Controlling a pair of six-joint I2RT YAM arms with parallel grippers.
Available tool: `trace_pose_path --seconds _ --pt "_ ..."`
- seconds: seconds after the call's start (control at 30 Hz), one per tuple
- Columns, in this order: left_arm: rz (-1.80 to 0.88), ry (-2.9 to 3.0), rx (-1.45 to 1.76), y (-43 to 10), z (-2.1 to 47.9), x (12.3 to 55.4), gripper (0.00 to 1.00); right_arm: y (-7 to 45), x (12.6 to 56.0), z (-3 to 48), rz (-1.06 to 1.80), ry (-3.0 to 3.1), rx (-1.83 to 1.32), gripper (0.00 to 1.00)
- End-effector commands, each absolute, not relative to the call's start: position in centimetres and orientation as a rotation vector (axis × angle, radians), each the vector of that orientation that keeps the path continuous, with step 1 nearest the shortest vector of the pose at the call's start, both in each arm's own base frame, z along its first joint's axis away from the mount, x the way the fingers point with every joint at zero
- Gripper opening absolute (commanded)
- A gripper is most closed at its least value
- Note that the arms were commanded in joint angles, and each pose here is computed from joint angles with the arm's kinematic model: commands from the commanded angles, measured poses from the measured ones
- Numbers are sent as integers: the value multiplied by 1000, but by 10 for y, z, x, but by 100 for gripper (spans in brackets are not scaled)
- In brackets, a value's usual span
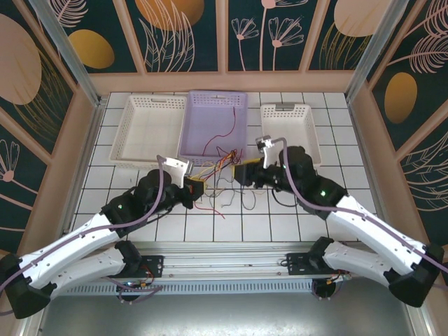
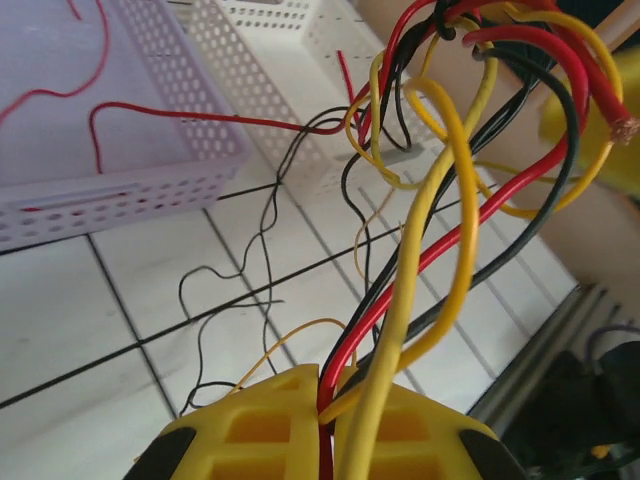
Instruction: Untangle the cables
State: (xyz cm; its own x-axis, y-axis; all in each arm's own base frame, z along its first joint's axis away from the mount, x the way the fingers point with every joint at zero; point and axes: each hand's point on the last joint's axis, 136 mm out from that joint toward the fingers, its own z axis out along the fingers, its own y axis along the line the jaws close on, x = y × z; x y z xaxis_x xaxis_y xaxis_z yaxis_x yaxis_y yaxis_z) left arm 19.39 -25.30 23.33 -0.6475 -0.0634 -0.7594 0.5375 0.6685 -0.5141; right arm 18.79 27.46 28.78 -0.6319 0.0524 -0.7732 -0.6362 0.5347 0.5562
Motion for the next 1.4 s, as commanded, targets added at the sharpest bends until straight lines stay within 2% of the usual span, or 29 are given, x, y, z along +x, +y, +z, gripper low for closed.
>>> trace_pose_path --seconds 0.0,0.23,0.67,0.7,0.77,0.83,0.87,0.97,1.1,1.23,1.37 --pt "-1158 1988 293 -266 263 193 0 284 171 284 1226 1959 -506 55" --pt "-1228 1984 291 -275 257 190 0 278 177 257 1098 2001 -470 52" --pt "-1265 1978 300 -278 256 187 0 302 195 256 1129 1913 -466 48" --pt "-1266 1979 300 -278 256 186 0 304 197 253 1124 1919 -468 44" --pt "-1265 1978 301 -277 256 186 0 305 201 247 1106 1937 -454 30" --pt "-1239 1982 293 -274 256 188 0 301 205 245 1068 1951 -423 6" --pt "-1216 1982 287 -271 258 189 0 296 208 245 1043 1955 -400 0" --pt "-1112 1990 252 -255 263 194 0 260 225 250 904 1957 -221 0" --pt "-896 2044 199 -227 263 205 0 185 249 254 730 1967 99 0" --pt "-698 2109 169 -203 255 212 0 123 258 268 678 1913 306 0" --pt "-544 2161 164 -186 246 216 0 83 259 286 598 1863 417 0"
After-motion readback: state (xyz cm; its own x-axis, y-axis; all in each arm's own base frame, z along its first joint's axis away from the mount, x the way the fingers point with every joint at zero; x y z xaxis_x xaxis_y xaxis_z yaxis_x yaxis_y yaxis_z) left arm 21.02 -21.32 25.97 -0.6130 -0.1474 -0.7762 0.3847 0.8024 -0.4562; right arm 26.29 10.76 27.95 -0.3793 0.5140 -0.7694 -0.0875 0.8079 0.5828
